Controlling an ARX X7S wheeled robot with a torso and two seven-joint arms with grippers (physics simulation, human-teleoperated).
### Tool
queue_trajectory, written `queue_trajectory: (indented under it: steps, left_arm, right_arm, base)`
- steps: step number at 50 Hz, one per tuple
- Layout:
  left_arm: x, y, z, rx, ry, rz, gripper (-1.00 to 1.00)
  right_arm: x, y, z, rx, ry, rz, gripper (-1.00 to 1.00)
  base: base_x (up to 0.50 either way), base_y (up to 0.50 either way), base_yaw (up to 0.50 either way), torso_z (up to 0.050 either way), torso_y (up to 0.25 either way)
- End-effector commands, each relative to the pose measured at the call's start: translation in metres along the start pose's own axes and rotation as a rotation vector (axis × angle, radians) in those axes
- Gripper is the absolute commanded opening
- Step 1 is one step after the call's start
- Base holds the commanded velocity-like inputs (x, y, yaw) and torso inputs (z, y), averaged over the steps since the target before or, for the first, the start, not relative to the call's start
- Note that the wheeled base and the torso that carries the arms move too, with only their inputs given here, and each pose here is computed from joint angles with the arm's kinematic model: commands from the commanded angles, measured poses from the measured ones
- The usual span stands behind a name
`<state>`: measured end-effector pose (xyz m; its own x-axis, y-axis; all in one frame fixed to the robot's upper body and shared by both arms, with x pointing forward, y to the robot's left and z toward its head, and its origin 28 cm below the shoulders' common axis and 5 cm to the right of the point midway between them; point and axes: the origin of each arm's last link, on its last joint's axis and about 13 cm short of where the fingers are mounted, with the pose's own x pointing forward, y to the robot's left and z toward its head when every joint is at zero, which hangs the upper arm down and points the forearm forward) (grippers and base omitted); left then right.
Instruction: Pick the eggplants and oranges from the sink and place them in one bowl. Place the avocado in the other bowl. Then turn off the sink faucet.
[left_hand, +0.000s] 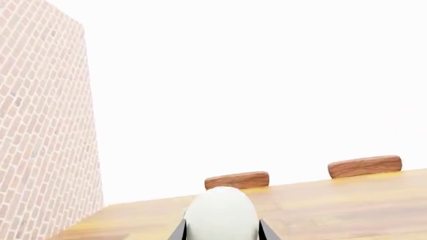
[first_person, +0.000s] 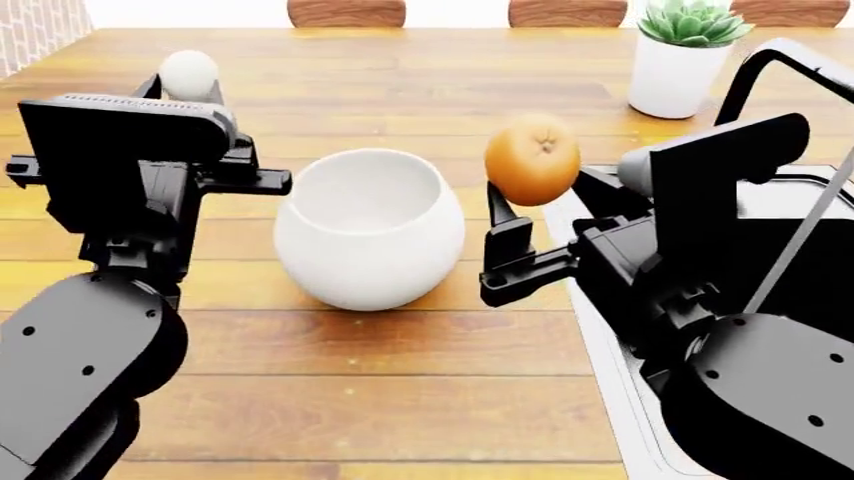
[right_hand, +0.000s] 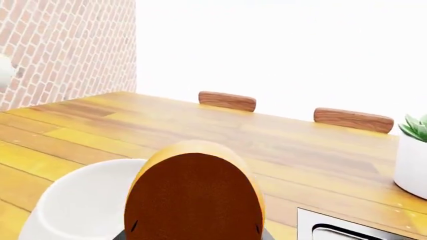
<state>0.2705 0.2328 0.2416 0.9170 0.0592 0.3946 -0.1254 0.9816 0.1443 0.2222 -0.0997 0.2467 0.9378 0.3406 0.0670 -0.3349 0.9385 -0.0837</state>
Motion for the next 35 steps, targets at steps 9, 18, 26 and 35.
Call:
queue_trajectory:
  steps: [9, 18, 26, 35]
  left_arm:
    - [0.025, -0.017, 0.040, -0.269, 0.358, -0.322, -1.00]
    - [0.029, -0.021, 0.054, -0.337, 0.408, -0.409, -1.00]
    - [0.027, -0.030, 0.053, -0.315, 0.457, -0.470, -1.00]
    - [0.025, -0.032, 0.060, -0.327, 0.466, -0.521, -1.00]
  right_arm:
    - [-0.001, -0.004, 0.004, 0.026, -0.008, -0.008, -1.00]
    - [-0.001, -0.005, 0.003, 0.033, -0.006, -0.009, -1.00]
    - [-0.001, -0.006, 0.000, 0.042, -0.005, -0.016, -1.00]
    - [0.000, -0.007, -0.002, 0.049, 0.001, -0.016, -1.00]
  base:
    - [0.00, 0.00, 0.00, 0.000, 0.000]
    - [0.00, 0.00, 0.00, 0.000, 0.000]
    - [0.00, 0.00, 0.00, 0.000, 0.000]
    - [0.00, 0.00, 0.00, 0.000, 0.001]
